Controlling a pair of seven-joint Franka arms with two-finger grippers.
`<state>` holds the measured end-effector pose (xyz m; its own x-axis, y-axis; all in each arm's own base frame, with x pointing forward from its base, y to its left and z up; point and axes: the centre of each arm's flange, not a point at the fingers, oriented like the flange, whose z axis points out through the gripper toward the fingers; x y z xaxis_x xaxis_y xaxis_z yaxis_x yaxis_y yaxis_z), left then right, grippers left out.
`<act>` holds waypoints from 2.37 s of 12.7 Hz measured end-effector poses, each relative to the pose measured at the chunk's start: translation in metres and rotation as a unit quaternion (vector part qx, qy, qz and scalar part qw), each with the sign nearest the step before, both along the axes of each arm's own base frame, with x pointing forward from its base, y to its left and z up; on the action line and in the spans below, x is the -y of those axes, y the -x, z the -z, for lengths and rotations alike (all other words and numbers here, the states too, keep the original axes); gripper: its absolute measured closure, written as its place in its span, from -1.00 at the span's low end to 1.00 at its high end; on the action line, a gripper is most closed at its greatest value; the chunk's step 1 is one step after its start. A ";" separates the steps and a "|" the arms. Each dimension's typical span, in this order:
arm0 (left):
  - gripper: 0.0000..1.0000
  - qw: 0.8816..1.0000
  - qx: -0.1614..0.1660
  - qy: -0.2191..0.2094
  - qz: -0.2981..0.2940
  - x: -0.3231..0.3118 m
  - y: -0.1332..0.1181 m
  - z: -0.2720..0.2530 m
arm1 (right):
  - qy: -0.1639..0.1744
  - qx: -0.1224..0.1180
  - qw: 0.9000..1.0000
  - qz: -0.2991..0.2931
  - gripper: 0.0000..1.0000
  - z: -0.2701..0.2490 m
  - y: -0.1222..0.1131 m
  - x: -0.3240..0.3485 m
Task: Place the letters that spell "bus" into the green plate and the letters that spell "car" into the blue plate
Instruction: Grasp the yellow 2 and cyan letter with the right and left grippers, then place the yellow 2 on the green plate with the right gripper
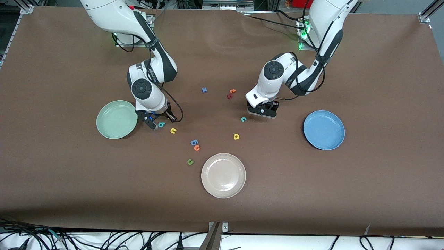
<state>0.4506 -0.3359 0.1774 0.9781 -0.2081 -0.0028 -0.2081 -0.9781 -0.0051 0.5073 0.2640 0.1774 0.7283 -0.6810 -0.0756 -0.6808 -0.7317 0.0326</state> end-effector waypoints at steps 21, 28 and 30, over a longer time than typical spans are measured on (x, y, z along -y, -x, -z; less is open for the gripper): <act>0.31 1.000 -0.002 0.004 -0.005 0.008 0.000 0.006 | -0.004 -0.125 0.975 -0.182 0.56 -0.097 -0.063 0.247; 0.60 1.000 -0.002 0.005 -0.006 0.012 0.002 0.005 | 0.006 -0.119 0.966 -0.229 0.56 -0.027 -0.053 0.296; 0.61 1.000 -0.002 0.005 -0.007 0.012 0.002 0.005 | 0.002 -0.117 0.967 -0.225 0.56 -0.021 -0.053 0.293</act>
